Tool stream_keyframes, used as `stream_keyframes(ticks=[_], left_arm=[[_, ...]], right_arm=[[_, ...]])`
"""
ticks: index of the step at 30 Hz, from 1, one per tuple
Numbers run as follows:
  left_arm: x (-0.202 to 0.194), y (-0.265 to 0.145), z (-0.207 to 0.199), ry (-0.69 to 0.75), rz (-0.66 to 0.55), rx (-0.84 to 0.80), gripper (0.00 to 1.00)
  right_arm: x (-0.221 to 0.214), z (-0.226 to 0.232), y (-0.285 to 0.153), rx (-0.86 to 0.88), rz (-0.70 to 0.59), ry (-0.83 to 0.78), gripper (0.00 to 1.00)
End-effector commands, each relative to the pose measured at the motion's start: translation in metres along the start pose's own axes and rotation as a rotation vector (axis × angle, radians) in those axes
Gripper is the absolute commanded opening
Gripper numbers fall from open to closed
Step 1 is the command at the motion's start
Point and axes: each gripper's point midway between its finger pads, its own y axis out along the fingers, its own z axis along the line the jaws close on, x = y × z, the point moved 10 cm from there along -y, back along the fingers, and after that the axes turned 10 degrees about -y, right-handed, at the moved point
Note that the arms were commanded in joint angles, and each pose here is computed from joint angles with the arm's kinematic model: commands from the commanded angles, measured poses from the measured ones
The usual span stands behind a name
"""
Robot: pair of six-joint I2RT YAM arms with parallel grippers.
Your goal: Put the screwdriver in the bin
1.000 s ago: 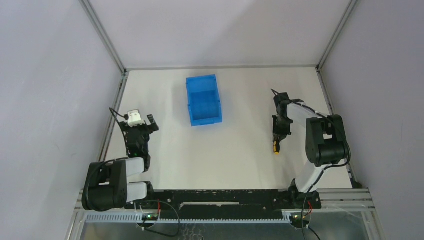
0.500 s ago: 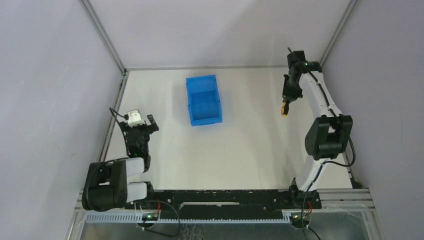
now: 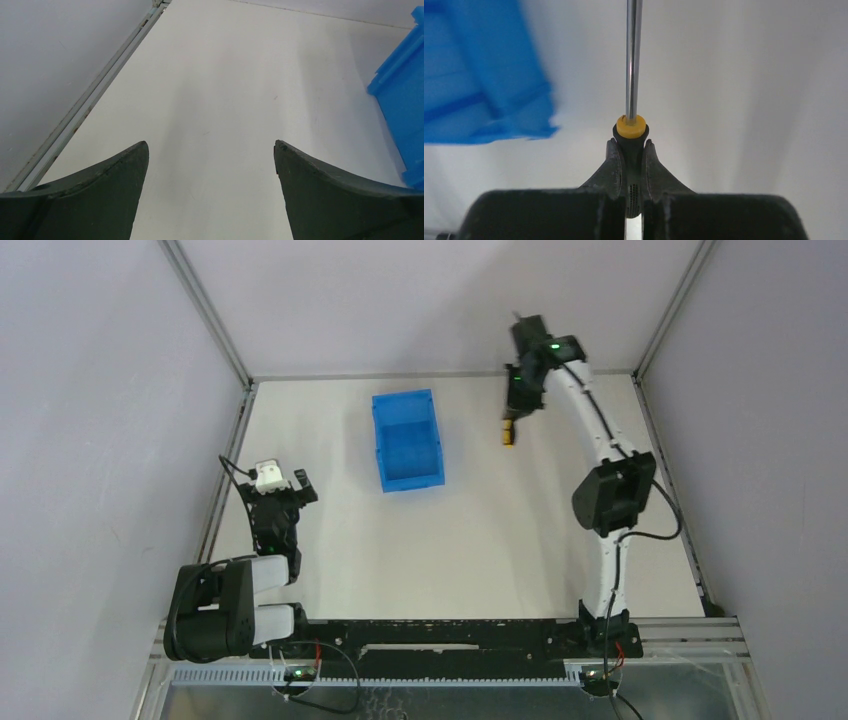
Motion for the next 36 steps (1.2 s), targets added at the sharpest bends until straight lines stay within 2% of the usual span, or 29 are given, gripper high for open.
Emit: stream_keyframes(ticks=[1,5,9,12,19,25,27,31,33,36], left_arm=[[0.017,0.008,-0.006,0.003,-0.070,-0.013,1.00],[0.017,0.008,-0.006,0.003,-0.069,-0.013,1.00],[0.017,0.008,-0.005,0.003,-0.069,-0.013,1.00],[0.017,0.008,-0.006,0.003,-0.068,-0.013,1.00],[0.017,0.008,-0.005,0.004,-0.068,-0.013,1.00],[0.017,0.008,-0.006,0.003,-0.070,-0.013,1.00],[0.017,0.008,-0.006,0.003,-0.069,-0.013,1.00],[0.017,0.008,-0.005,0.003,-0.068,-0.013,1.00],[0.017,0.008,-0.005,0.003,-0.070,-0.013,1.00],[0.017,0.008,-0.006,0.003,-0.068,-0.013,1.00]], right_arm=[[0.012,0.103,-0.015,0.267,-0.136,-0.118,0.00],[0.010,0.173,-0.015,0.442,-0.247,-0.280,0.00],[0.007,0.209,-0.003,0.347,-0.379,-0.446,0.00],[0.004,0.223,0.019,0.235,-0.427,-0.552,0.00],[-0.013,0.239,0.082,0.051,-0.362,-0.693,0.00],[-0.022,0.237,0.111,-0.015,-0.304,-0.682,0.01],[-0.025,0.239,0.115,0.005,-0.290,-0.656,0.09],[-0.024,0.240,0.111,0.034,-0.295,-0.614,0.41],[-0.020,0.240,0.102,0.056,-0.310,-0.585,0.47],[-0.011,0.237,0.074,0.095,-0.359,-0.522,0.48]])
